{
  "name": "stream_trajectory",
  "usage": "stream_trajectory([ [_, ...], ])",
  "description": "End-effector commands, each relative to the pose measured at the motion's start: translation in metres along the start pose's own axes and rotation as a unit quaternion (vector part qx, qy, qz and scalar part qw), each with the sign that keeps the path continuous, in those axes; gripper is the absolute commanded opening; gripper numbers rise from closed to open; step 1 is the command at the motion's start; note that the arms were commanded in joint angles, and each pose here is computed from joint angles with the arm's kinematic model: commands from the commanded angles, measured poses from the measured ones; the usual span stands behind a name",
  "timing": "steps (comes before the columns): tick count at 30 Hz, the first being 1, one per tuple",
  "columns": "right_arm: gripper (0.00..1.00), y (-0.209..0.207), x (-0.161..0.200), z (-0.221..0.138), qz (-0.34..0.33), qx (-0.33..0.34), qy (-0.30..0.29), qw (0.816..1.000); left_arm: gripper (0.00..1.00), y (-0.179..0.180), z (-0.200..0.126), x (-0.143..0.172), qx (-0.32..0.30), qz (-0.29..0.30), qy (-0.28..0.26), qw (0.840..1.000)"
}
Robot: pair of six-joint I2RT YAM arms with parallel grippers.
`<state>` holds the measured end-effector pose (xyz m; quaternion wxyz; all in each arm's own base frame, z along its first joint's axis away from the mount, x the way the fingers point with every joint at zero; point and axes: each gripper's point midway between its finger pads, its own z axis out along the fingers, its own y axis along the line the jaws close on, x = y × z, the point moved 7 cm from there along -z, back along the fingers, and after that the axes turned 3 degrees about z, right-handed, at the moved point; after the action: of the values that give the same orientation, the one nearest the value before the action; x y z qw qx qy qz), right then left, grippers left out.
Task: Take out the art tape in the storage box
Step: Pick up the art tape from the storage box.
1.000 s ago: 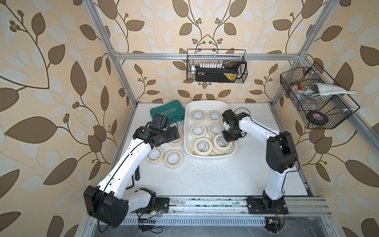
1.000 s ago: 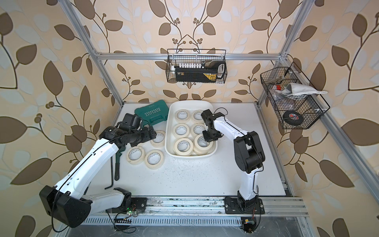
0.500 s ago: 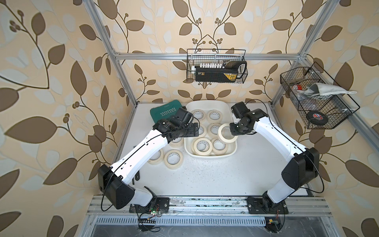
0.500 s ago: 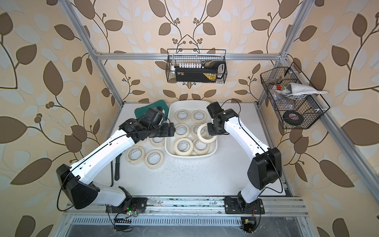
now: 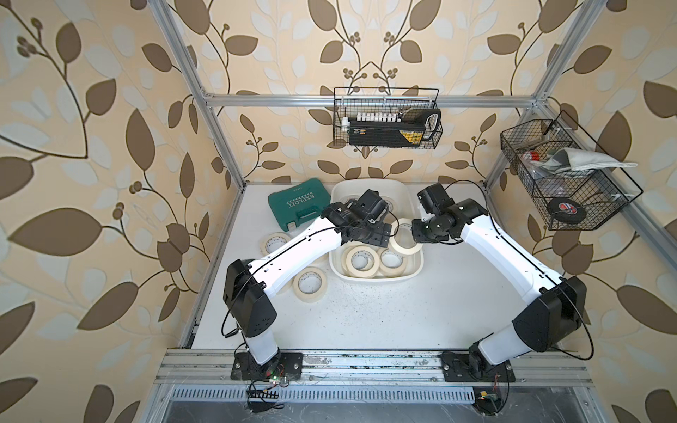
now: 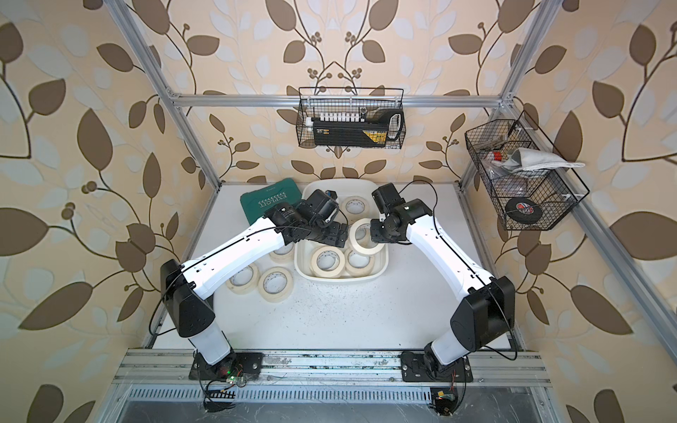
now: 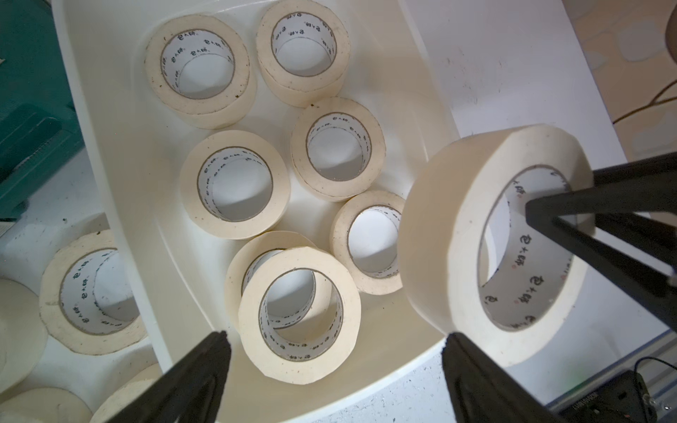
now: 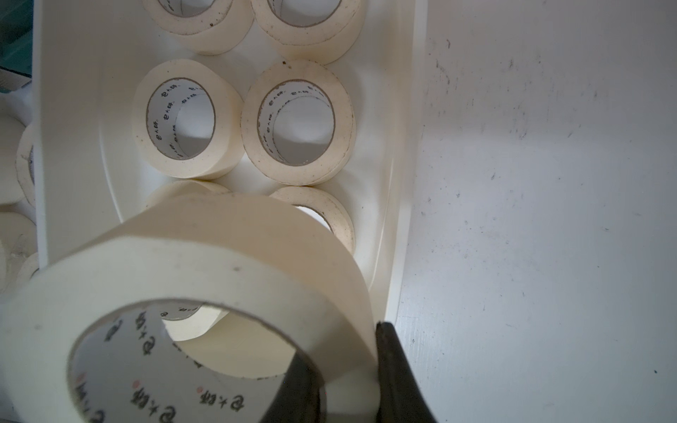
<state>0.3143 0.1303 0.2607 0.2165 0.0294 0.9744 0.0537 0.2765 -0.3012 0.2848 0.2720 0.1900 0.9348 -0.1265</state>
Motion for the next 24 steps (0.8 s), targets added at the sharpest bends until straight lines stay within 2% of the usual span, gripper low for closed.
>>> stream_trajectory([
  [1, 0.0, 0.008, -0.001, -0.006, 0.01, -0.023, -0.017, 1.0, 0.93, -0.004, -0.009, -0.006, -0.002, 0.005, -0.015, 1.0],
  [12, 0.0, 0.022, 0.003, 0.004, 0.001, -0.019, -0.005, 1.0, 0.9, -0.024, -0.002, -0.007, 0.053, 0.013, -0.012, 0.998],
  [18, 0.0, 0.033, 0.004, 0.004, -0.008, -0.025, -0.005, 1.0, 0.88, -0.023, 0.013, -0.007, 0.034, 0.007, -0.004, 0.999],
  [24, 0.0, 0.038, 0.008, 0.002, -0.014, -0.027, -0.003, 1.0, 0.7, -0.018, 0.023, -0.013, -0.015, 0.019, 0.002, 1.0],
])
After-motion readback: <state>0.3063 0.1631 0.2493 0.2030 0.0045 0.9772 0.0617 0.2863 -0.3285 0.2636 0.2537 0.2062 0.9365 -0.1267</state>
